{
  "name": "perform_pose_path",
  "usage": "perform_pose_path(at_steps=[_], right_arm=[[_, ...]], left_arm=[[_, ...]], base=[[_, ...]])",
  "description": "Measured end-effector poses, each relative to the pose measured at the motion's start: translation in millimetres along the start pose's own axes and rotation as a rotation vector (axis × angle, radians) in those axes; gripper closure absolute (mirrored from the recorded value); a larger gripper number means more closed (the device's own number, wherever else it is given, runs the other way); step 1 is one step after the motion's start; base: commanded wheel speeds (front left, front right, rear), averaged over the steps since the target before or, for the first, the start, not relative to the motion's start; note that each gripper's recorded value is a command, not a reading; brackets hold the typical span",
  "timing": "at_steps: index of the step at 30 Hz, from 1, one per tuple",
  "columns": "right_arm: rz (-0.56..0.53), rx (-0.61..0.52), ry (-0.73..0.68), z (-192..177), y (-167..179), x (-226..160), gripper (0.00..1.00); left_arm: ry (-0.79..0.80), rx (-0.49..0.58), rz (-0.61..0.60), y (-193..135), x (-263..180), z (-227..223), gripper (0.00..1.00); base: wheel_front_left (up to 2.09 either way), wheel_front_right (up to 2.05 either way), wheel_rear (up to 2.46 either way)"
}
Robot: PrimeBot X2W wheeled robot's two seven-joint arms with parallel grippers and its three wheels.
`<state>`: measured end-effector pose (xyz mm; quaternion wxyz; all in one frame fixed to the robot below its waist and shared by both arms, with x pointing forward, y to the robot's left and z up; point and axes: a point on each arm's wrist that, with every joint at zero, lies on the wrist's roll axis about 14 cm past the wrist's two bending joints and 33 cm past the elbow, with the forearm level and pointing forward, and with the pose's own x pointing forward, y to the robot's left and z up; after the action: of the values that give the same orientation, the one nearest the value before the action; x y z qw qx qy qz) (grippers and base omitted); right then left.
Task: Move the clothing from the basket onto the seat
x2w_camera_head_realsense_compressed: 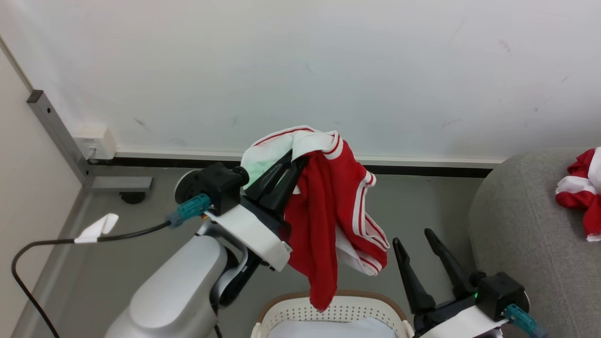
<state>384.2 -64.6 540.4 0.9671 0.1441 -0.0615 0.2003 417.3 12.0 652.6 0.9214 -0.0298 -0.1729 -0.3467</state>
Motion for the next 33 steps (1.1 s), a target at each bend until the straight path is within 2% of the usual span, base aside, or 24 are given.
perform_pose_path(at_steps=[12, 18, 29, 30, 31, 32, 33], right_arm=[[0.2, -0.012, 0.097, -23.6, 44.1, 5.1, 0.0], [0.286, -0.018, 0.233, -61.7, 66.9, 0.7, 0.0], [0.331, -0.006, 0.326, -88.9, 91.8, 10.7, 0.0], [0.328, -0.008, 0.317, -86.7, 91.6, 14.3, 0.12], [0.322, -0.006, 0.311, -85.2, 90.8, 17.1, 0.4], [0.319, -0.007, 0.31, -85.2, 90.6, 18.4, 0.58], [0.316, -0.006, 0.307, -84.6, 90.3, 19.9, 0.91]], left_arm=[[0.019, -0.023, -0.011, -13.7, -10.3, -7.6, 1.0], [0.04, -0.046, -0.031, -31.9, -22.2, -13.1, 1.0], [0.05, -0.06, -0.085, -65.0, -38.5, -6.2, 1.0], [0.046, -0.061, -0.088, -66.7, -39.4, -4.6, 1.0], [0.044, -0.062, -0.089, -67.7, -40.3, -3.5, 1.0], [0.045, -0.063, -0.09, -68.7, -41.3, -3.1, 1.0], [0.044, -0.065, -0.091, -69.4, -42.2, -2.4, 1.0]], base=[[0.0, 0.0, 0.0], [0.0, 0.0, 0.0], [0.0, 0.0, 0.0], [0.0, 0.0, 0.0], [0.0, 0.0, 0.0], [0.0, 0.0, 0.0], [0.0, 0.0, 0.0]])
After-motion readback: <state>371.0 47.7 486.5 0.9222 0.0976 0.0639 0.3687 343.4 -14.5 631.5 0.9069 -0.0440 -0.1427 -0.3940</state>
